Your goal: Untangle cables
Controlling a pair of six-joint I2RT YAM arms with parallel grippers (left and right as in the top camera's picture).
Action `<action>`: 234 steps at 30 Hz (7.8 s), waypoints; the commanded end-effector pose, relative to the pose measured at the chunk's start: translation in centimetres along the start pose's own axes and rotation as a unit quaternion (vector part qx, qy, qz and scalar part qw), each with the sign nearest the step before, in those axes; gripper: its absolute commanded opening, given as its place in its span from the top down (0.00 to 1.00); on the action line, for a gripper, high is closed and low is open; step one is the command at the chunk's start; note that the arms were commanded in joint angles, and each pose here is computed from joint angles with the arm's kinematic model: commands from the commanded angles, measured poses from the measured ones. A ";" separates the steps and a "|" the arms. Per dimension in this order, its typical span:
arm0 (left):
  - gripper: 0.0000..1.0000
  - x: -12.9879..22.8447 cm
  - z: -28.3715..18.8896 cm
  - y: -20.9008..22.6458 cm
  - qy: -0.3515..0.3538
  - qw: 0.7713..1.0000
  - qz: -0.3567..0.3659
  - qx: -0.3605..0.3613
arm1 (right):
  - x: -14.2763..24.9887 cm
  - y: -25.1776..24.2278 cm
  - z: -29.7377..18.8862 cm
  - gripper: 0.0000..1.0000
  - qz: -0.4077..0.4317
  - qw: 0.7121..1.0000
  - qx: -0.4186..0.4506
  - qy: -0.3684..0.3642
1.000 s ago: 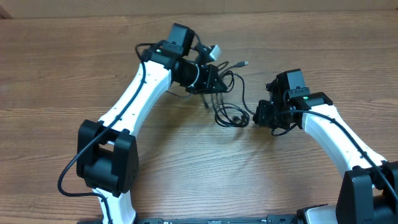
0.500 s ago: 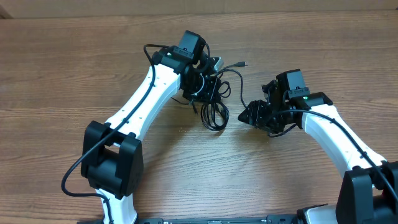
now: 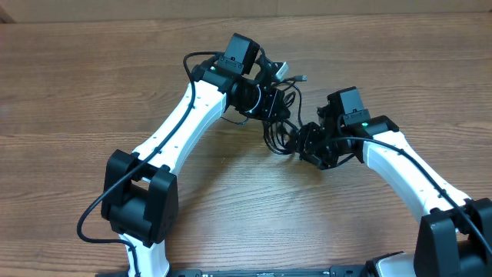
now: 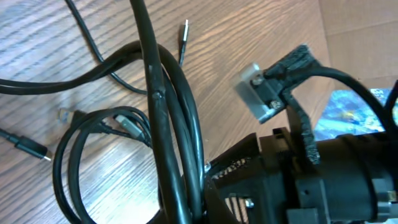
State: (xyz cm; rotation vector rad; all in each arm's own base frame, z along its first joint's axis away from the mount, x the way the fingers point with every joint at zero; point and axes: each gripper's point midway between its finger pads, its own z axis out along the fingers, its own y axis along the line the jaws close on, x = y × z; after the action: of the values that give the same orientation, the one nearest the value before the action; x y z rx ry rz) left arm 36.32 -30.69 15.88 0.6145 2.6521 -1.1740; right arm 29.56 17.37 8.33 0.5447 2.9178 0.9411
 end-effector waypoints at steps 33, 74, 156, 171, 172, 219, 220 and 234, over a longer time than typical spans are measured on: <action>0.96 -1.1 -1.9 -3.4 -0.007 0.992 -0.080 0.101 | -2.2 -0.4 0.8 0.96 0.116 0.990 0.018 -0.073; 0.46 6.3 -1.9 13.3 0.045 0.943 -0.101 -0.315 | -1.8 -0.1 -0.9 0.62 -0.070 0.996 0.038 -0.043; 0.71 5.8 -12.9 11.2 -0.007 0.908 -0.210 -0.361 | -8.2 4.4 9.8 0.90 -0.551 0.810 0.117 -0.164; 0.91 6.0 -9.2 8.3 0.025 0.942 -0.163 -0.293 | -6.6 2.8 7.1 0.96 -0.115 0.977 0.065 -0.167; 0.88 6.1 -8.9 8.2 0.025 0.940 -0.170 -0.293 | -6.4 2.6 7.2 0.96 -0.093 0.980 0.066 -0.165; 0.60 11.0 2.5 13.3 -0.058 0.835 -0.487 -0.249 | -4.7 1.1 7.5 0.96 -0.020 0.988 0.080 -0.128; 0.60 11.0 2.5 13.3 -0.058 0.835 -0.487 -0.249 | -4.6 1.1 7.5 0.96 -0.020 0.988 0.080 -0.127; 0.61 11.8 2.6 13.6 -0.050 0.832 -0.483 -0.270 | -4.5 0.8 7.5 0.96 -0.018 0.988 0.086 -0.124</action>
State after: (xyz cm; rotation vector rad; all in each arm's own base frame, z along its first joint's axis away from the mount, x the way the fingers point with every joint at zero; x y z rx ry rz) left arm 32.21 -21.15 2.25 -0.9462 2.9823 -0.5065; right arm 34.09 20.36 0.63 0.5794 2.8278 0.5386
